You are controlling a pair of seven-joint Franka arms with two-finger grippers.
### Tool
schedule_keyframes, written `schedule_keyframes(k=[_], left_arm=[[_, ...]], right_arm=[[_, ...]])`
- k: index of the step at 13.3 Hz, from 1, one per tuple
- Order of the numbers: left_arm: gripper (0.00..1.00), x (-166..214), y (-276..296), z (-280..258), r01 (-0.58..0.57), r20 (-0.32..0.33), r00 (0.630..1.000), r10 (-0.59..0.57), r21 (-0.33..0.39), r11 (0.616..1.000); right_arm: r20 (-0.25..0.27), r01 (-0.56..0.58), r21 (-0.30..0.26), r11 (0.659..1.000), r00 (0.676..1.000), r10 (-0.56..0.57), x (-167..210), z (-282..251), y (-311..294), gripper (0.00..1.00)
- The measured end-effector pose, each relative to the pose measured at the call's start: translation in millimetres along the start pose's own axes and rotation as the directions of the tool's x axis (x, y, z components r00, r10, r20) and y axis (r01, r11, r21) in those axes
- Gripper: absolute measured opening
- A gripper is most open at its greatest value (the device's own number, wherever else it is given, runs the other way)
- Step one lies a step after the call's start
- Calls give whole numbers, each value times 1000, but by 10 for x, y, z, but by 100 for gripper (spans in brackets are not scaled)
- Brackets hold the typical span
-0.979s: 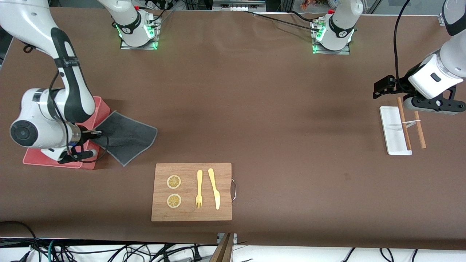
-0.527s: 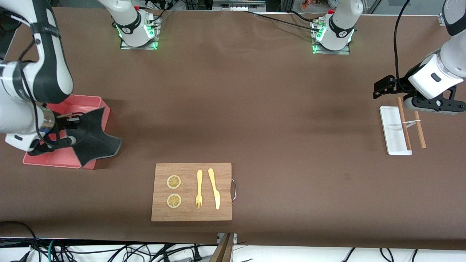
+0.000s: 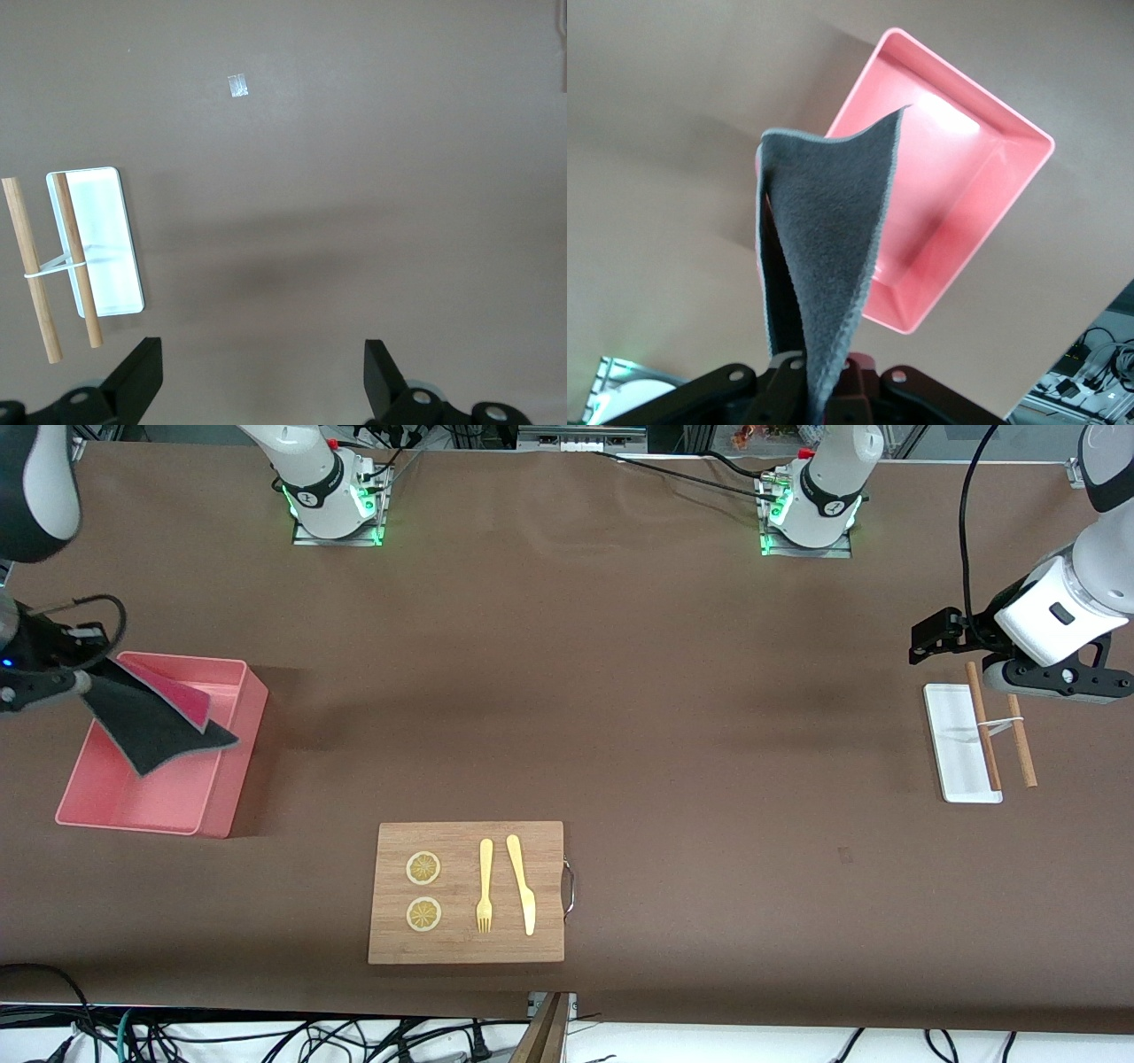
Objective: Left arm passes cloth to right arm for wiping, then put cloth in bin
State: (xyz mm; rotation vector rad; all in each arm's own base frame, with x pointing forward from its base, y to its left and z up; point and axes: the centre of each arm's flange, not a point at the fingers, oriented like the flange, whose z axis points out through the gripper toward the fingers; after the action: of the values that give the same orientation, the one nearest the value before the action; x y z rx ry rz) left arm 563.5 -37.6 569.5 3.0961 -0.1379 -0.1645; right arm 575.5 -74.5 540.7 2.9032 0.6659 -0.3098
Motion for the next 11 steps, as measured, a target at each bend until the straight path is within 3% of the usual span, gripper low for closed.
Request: schedule_keyframes(k=[6, 7, 11], left_arm=[[100, -1, 0, 1, 0, 1, 1000, 0, 0, 1000], [100, -1, 0, 1, 0, 1, 1000, 0, 0, 1000], [100, -1, 0, 1, 0, 1, 1000, 0, 0, 1000]], right_arm=[[32, 10, 19, 1000, 999, -11, -249, 227, 298, 2], [31, 12, 19, 1000, 999, -12, -242, 240, 293, 7], [2, 8, 7, 1000, 1000, -8, -219, 219, 312, 49]])
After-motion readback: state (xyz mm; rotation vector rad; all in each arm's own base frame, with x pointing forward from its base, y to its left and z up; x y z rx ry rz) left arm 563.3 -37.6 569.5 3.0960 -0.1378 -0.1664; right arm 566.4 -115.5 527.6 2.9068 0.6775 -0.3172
